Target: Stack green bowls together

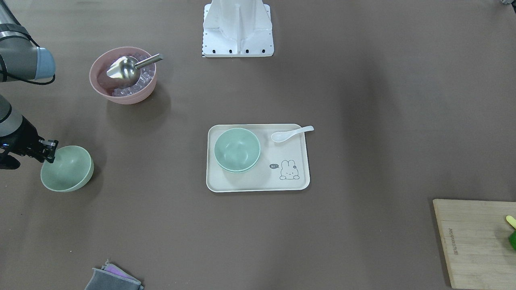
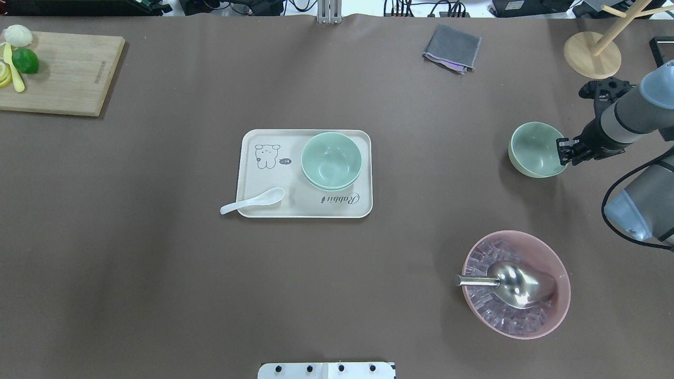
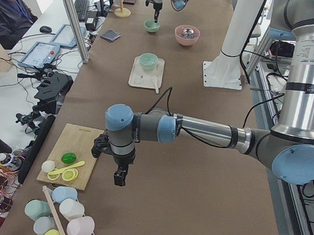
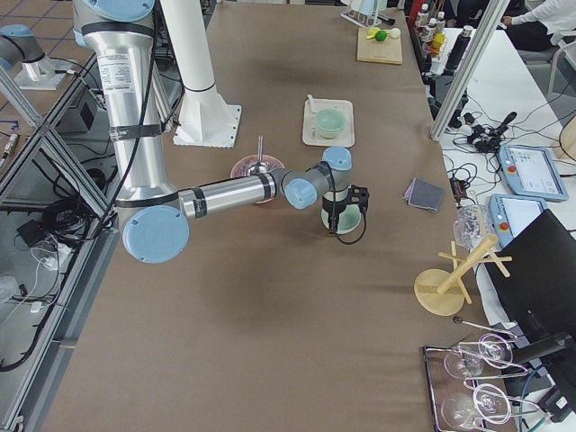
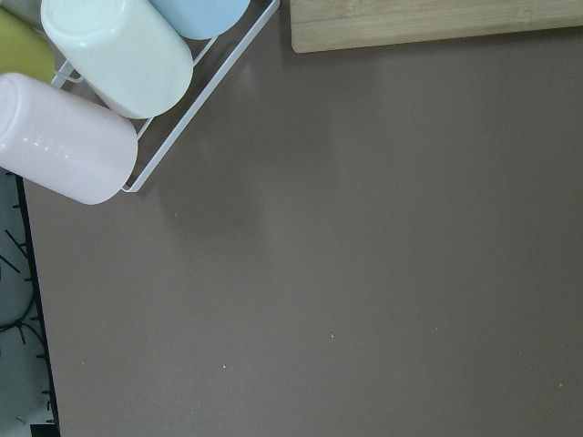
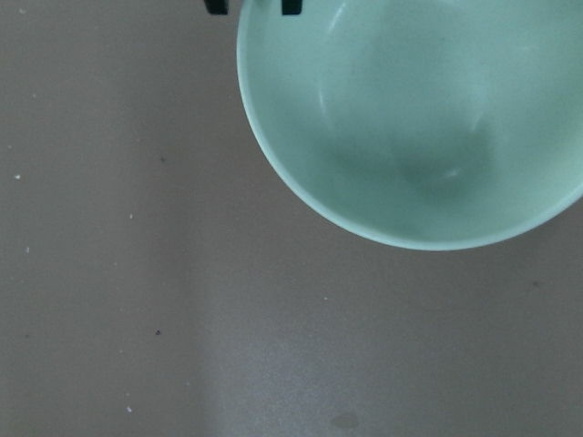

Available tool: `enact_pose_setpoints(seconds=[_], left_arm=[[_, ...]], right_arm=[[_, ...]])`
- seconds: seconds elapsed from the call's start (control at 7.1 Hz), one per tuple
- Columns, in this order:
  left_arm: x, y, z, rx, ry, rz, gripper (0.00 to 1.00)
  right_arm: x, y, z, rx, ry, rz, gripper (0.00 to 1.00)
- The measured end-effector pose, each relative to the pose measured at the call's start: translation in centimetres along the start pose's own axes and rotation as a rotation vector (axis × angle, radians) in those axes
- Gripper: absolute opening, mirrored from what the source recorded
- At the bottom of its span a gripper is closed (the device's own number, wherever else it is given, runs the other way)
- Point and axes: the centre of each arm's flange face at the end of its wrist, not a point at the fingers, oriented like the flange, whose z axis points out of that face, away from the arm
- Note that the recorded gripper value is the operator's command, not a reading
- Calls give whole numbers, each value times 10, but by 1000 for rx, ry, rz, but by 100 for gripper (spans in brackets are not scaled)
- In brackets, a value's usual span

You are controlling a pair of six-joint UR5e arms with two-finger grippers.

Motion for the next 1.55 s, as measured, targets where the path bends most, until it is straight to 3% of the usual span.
enact_pose_setpoints(seconds=[0.42,0.99,1.27,1.41,1.55], left_arm=[[0,0,0,0,0,0,98],[0,0,0,0,0,1,98],[1,-1,1,0,1,4,98],[2,-1,1,-1,0,4,98],[2,-1,1,-1,0,5,98]], right_arm=[[-4,-2,-2,4,-5,15,38],[1,1,1,-2,2,27,36],[4,1,3,-5,7,33,27],[1,0,3,-3,5,43,10],[-2,-1,2,-2,2,55,0]])
